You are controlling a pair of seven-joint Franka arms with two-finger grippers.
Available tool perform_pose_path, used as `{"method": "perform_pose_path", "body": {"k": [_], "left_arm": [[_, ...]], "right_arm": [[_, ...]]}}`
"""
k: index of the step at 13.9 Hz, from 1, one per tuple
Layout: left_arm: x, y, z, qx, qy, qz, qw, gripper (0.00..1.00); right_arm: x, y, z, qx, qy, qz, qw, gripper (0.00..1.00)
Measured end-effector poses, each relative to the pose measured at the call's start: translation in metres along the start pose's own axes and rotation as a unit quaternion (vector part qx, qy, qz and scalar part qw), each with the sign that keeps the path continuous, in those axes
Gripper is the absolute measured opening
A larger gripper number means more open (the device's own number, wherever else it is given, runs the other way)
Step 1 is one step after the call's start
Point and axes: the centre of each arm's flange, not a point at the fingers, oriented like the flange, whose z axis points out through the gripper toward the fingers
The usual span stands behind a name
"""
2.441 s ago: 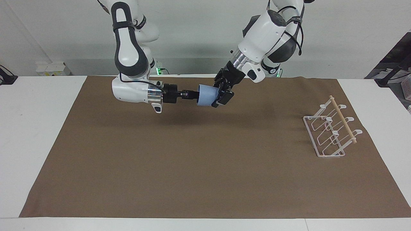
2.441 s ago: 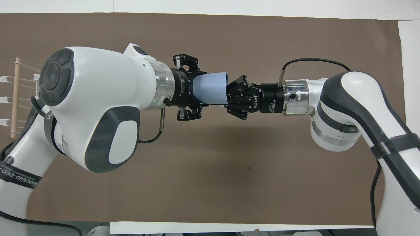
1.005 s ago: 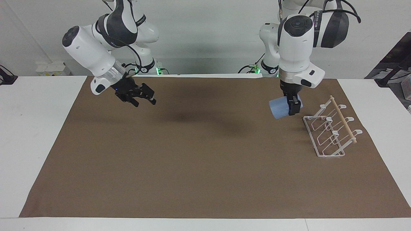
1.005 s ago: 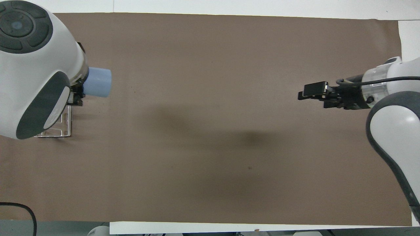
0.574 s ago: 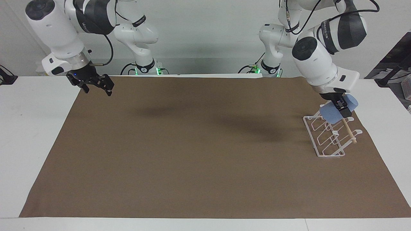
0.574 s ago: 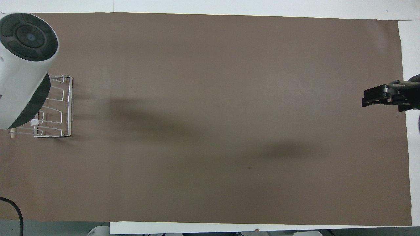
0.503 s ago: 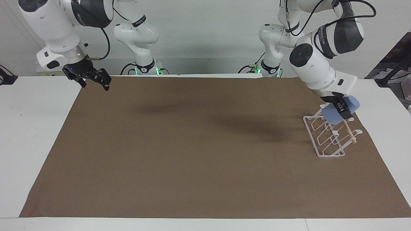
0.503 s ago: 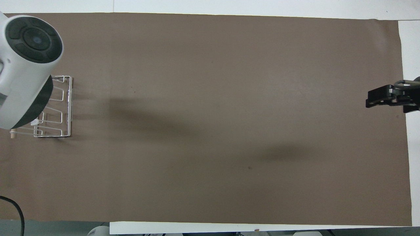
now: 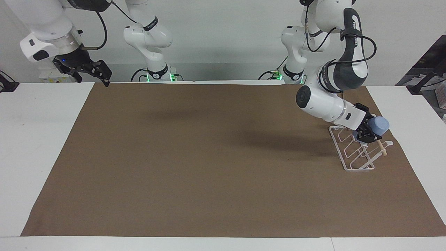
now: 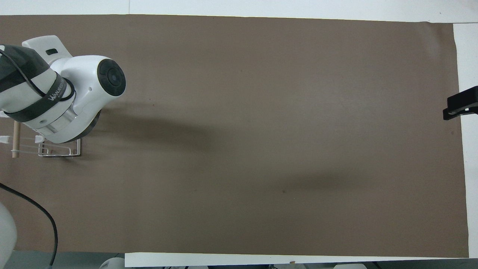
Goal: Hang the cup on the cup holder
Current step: 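Carry the cup with the left gripper over the acrylic rack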
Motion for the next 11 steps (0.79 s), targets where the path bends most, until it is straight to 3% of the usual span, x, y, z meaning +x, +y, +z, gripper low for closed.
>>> {"method": "perform_pose_path", "body": {"k": [6,11], "left_arm": [[0.002,0.008,0.01,-0.037,-0.021,-0.031,0.999,0.78],[-0.004,0.007,0.02,-0.037,-0.027,-0.031,0.998,0.78]], "right_arm": [[0.0,0.01,-0.002,-0.002,0.001,-0.022,1.0,1.0],[0.0,0.01,-0.002,-0.002,0.002,-0.022,1.0,1.0]]}}
